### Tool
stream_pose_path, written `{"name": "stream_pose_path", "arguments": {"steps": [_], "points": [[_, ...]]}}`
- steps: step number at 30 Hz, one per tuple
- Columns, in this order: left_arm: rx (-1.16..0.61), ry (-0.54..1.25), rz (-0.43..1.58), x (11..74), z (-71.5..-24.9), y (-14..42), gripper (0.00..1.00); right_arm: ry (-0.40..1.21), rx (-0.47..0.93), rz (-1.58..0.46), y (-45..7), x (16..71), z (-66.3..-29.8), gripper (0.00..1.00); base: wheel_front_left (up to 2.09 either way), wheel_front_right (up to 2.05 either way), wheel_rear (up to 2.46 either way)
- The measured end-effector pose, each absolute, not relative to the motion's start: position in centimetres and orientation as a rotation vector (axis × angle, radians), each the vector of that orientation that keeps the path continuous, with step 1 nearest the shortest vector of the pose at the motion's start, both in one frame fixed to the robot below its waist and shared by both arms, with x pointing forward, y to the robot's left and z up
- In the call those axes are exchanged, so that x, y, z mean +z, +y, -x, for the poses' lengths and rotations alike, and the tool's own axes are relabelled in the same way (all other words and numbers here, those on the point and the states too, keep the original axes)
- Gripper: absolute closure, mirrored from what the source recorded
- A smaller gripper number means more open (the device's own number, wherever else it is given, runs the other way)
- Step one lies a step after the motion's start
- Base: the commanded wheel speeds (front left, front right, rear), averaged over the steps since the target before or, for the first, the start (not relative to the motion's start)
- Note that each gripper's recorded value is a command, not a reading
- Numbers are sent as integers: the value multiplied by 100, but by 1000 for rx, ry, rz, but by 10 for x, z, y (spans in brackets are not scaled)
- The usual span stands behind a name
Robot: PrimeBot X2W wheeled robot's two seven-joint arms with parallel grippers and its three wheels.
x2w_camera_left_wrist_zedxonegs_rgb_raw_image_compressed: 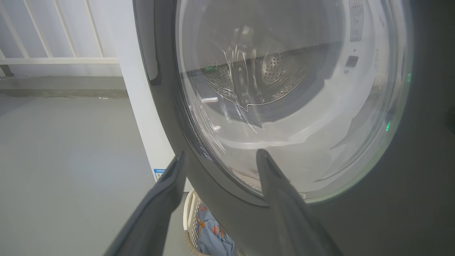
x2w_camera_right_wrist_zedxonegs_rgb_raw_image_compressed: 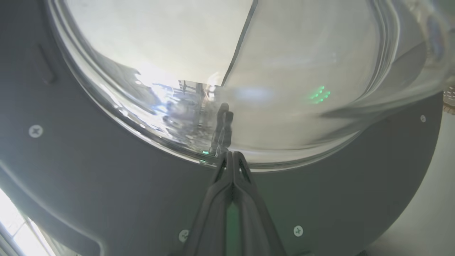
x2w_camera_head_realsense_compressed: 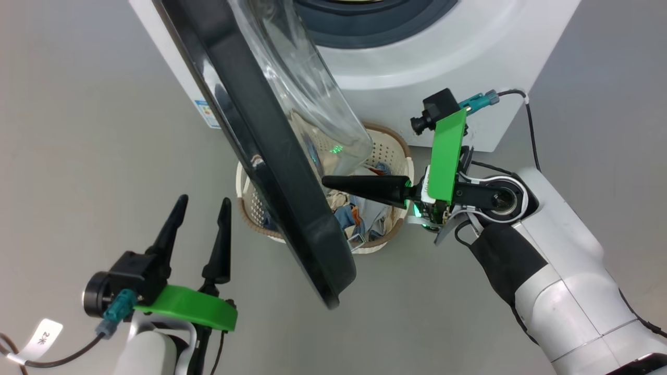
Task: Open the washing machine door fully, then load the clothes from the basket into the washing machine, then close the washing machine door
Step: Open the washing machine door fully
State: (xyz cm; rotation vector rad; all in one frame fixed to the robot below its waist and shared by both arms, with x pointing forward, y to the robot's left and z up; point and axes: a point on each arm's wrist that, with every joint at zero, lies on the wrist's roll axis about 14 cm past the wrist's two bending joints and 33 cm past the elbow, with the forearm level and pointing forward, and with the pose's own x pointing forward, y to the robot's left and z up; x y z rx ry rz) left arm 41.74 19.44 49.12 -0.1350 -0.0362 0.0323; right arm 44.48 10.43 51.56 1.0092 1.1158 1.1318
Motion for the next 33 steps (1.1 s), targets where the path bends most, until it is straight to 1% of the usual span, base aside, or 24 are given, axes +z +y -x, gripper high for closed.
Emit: {"name": "stream_pose_path", "arguments": {"steps": [3, 7, 13, 14, 15, 16, 18, 19, 22, 25, 26, 30, 33], "points": [[31, -44, 136, 494, -419, 194, 0, 1057, 1105, -1026, 98, 524, -452, 100, 0, 0, 0], [31, -60, 126, 499, -421, 195, 0, 931, 1056, -1051, 78, 541, -467, 100, 0, 0, 0], [31, -84, 124, 507, -421, 199, 0, 779, 899, -1108, 36, 537, -475, 100, 0, 0, 0], [31, -76, 119, 504, -418, 200, 0, 698, 851, -1082, 19, 541, -478, 100, 0, 0, 0], [30, -73, 116, 503, -417, 200, 0, 645, 814, -1097, 9, 544, -483, 100, 0, 0, 0], [27, -71, 118, 502, -416, 199, 0, 598, 781, -1107, 1, 547, -485, 95, 0, 0, 0], [28, -75, 121, 503, -416, 199, 0, 526, 721, -1093, -15, 547, -486, 50, 0, 0, 0], [26, -80, 122, 505, -417, 199, 0, 497, 698, -1069, -22, 547, -484, 0, 0, 0, 0], [18, -92, 113, 509, -418, 196, 0, 400, 618, -996, -43, 545, -481, 0, 0, 0, 0], [9, -92, 112, 509, -415, 193, 0, 270, 535, -918, -67, 553, -479, 0, 0, 0, 0], [9, -92, 112, 509, -415, 193, 0, 270, 535, -918, -67, 553, -479, 0, 0, 0, 0], [-8, -104, 112, 513, -416, 189, 0, 95, 459, -768, -93, 568, -472, 0, 0, 0, 0], [-13, -101, 114, 512, -413, 187, 0, -6, 414, -644, -112, 575, -464, 0, 0, 0, 0]]}}
